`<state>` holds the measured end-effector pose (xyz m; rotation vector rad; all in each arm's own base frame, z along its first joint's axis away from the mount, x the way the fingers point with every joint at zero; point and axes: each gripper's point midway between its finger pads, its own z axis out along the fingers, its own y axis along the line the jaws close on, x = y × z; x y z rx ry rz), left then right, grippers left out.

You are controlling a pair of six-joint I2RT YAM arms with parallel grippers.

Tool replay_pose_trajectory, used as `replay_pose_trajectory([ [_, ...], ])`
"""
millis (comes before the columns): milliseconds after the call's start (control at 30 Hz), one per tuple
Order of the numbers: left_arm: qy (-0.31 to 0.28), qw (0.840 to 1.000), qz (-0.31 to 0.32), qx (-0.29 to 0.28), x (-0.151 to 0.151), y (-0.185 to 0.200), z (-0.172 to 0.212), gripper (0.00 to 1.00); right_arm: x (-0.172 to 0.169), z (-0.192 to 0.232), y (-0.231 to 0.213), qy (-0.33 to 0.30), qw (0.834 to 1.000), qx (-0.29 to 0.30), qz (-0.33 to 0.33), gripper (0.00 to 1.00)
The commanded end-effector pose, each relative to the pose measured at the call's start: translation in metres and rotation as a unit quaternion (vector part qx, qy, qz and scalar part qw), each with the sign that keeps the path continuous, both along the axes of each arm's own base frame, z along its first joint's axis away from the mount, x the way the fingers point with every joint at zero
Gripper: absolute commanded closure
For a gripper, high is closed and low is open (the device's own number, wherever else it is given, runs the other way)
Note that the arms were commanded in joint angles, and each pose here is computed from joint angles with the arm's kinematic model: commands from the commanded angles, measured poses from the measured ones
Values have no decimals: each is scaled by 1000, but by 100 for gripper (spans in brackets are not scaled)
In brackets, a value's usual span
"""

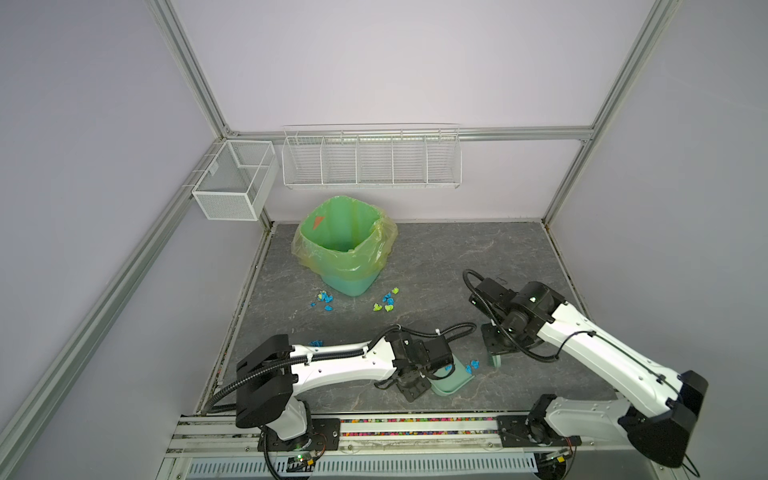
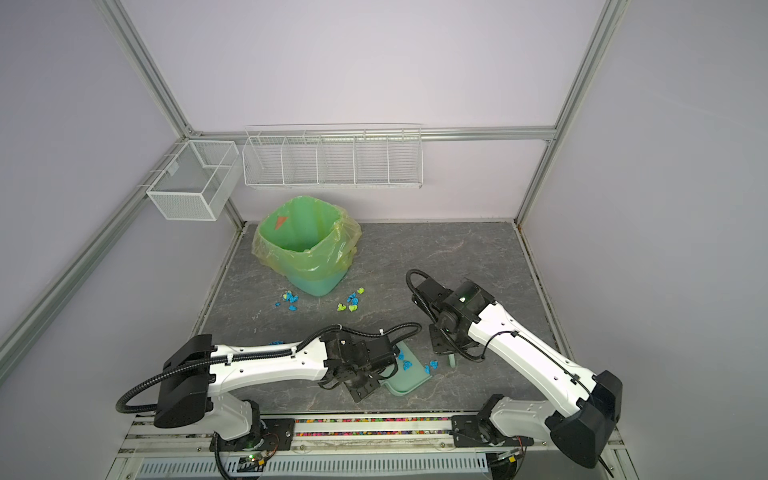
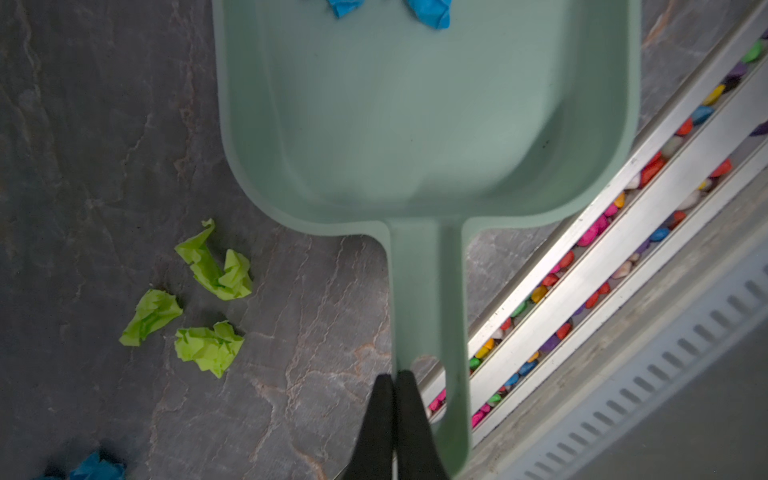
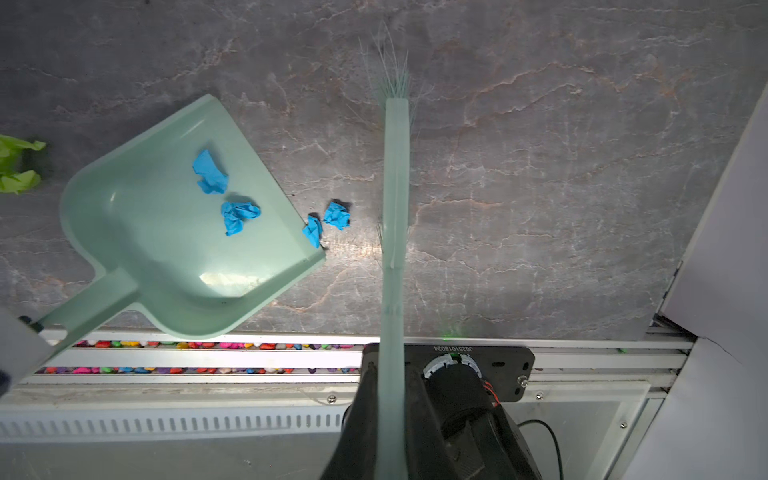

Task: Sweep away the paper scraps from the table
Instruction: 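Sweep the blue scraps into the dustpan with the brush in the right gripper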

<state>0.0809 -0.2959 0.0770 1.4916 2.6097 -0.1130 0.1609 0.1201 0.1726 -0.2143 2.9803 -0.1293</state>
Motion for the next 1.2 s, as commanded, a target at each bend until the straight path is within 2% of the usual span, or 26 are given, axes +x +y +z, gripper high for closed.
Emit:
replay_pose_trajectory([
  [0,0,1000,4,0,1,-4,1,100,1,-4,25,3,999,54,-1,93],
  [233,-16,1000,4,9,7,-3,1,100,-9,3,59,19,989,149,9,93],
  [467,-20,1000,5,2,8,-7,3,100,-14,35,59,-22,976,215,-1,93],
  [533,-26,1000,7,3,11,-6,4,100,-12,41,47,-40,980,195,-9,93],
  [633,-42,999,15,4,16,-5,4,100,-1,44,10,-81,990,113,-40,93],
  [700,-53,998,23,-1,20,-6,6,100,4,43,-4,-90,991,82,-49,93],
  [1167,-88,991,76,-62,36,-24,16,100,30,63,-17,-150,980,106,-71,93],
])
